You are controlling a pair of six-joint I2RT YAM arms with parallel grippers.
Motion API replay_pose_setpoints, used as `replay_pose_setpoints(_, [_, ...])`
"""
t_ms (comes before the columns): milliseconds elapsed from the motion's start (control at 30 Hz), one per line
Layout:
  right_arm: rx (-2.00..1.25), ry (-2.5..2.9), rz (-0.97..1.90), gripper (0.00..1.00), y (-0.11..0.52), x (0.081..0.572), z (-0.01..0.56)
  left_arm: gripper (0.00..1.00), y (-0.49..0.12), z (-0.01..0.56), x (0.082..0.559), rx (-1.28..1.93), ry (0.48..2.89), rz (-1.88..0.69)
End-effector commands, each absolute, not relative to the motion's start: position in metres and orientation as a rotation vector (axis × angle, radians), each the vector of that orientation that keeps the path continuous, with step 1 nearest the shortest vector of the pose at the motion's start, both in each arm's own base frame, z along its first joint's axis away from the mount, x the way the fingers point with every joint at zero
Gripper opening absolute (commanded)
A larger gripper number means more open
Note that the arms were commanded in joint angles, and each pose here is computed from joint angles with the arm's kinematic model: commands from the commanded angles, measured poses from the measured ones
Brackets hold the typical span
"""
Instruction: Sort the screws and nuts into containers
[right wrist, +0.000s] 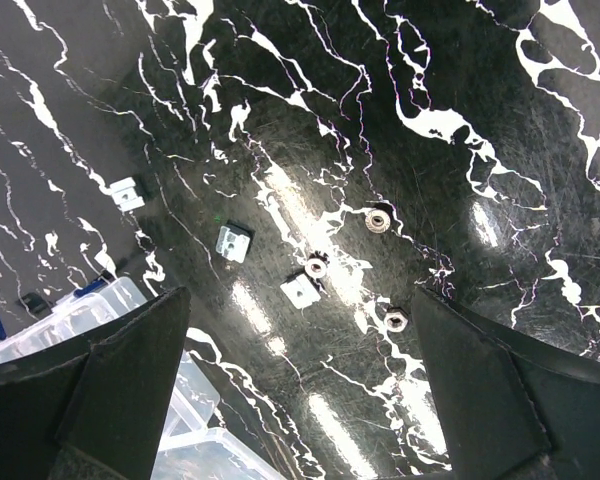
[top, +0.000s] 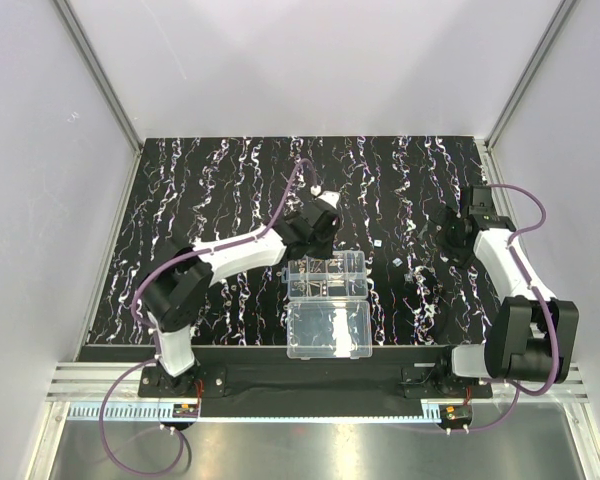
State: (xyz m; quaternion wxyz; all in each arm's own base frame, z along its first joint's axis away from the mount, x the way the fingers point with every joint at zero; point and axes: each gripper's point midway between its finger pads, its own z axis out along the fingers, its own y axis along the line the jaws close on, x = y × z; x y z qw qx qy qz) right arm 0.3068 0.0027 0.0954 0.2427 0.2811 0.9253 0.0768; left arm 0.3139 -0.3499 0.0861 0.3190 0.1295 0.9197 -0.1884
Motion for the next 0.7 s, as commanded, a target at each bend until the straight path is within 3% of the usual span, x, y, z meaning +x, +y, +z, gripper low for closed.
replay_pose_setpoints(0, [0.738, 2.484, 0.238, 1.00, 0.006, 0.309, 0.108, 0.05, -0.369, 0.098, 0.323, 0.344, 2.363, -0.541])
replay_pose_setpoints(300, [0.740, 2.489, 0.250, 1.00, 0.007, 0.309, 0.106, 0.09, -0.376, 0.082, 0.312, 0.414, 2.396, -0.519])
replay_pose_setpoints(433, [0.737, 2.492, 0.270, 1.00, 0.010, 0.308, 0.106, 0.28, -0.375, 0.095, 0.313, 0.416, 2.368, -0.518])
replay_pose_setpoints(567, [0.727, 2.488, 0.285, 1.00, 0.012, 0.310, 0.108, 0.55, -0.374, 0.118, 0.313, 0.413, 2.327, -0.537])
replay_pose_setpoints(633, [0.723, 2.475, 0.294, 1.00, 0.012, 0.313, 0.110, 0.59, -0.372, 0.129, 0.315, 0.397, 2.314, -0.542])
replay_pose_setpoints(667, [0.719, 2.468, 0.297, 1.00, 0.013, 0.313, 0.111, 0.67, -0.369, 0.137, 0.314, 0.388, 2.307, -0.540])
